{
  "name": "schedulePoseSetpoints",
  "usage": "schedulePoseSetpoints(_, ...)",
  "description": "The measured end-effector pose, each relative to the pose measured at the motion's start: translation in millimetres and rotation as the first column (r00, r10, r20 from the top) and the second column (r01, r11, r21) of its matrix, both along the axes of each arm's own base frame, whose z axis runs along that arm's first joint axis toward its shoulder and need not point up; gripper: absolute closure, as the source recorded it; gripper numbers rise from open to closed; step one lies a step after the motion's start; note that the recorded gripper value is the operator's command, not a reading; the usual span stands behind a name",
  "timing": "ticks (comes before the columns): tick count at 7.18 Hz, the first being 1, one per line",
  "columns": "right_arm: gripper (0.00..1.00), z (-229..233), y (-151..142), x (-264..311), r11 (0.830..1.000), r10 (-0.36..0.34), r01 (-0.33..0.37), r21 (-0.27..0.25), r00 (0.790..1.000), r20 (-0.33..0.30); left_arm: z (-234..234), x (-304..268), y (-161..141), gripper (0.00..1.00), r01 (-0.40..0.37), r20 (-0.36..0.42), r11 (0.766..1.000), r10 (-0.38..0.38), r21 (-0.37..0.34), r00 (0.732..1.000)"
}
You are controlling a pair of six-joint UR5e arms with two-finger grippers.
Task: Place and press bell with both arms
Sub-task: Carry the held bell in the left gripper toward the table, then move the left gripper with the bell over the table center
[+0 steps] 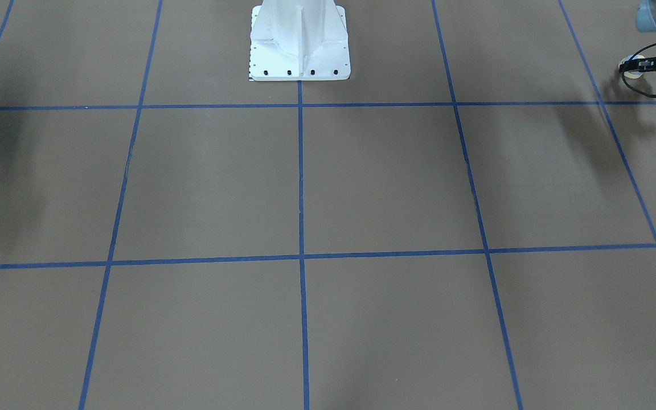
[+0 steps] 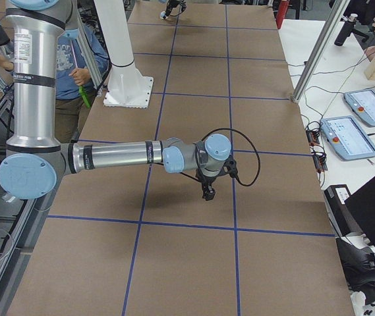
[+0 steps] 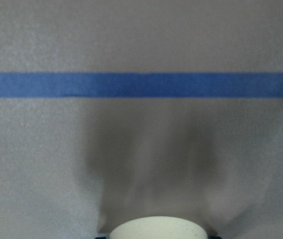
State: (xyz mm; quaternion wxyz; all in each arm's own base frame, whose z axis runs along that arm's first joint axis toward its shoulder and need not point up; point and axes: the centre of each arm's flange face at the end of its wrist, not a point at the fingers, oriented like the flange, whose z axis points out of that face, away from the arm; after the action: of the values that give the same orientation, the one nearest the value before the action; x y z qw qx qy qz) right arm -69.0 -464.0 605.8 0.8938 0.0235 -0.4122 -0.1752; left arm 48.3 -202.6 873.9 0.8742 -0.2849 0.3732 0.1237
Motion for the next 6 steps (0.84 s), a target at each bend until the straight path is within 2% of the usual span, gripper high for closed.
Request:
schedulePoseSetpoints(2, 0.0, -1.4, 0.0, -0.2, 1.0, 0.0, 0.0, 0.003, 1.0, 0.001, -16.5, 1.3, -1.0, 0.89, 0.002, -0.019, 1.0, -0.002, 0.013, 1.0)
schedulePoseSetpoints(3, 0.0, -1.8, -0.1, -0.4, 1.0, -0.001, 0.001, 0.004, 1.0, 0.002, -44.7, 4.8, -6.8, 0.96, 0.007, -0.032, 1.0, -0.006, 0.019, 0.999)
schedulePoseSetpoints(5, 0.0, -4.2, -1.6, -1.1, 1.0, -0.002, 0.001, 0.014, 1.0, 0.005, -127.1, 26.0, -47.1, 1.0, 0.006, -0.042, 0.999, -0.004, 0.041, 0.999)
schedulePoseSetpoints(6, 0.0, -6.1, -3.7, -1.7, 1.0, -0.002, 0.002, 0.021, 1.0, 0.006, -168.4, 45.9, -85.0, 1.0, 0.006, -0.054, 0.997, -0.002, 0.074, 0.999)
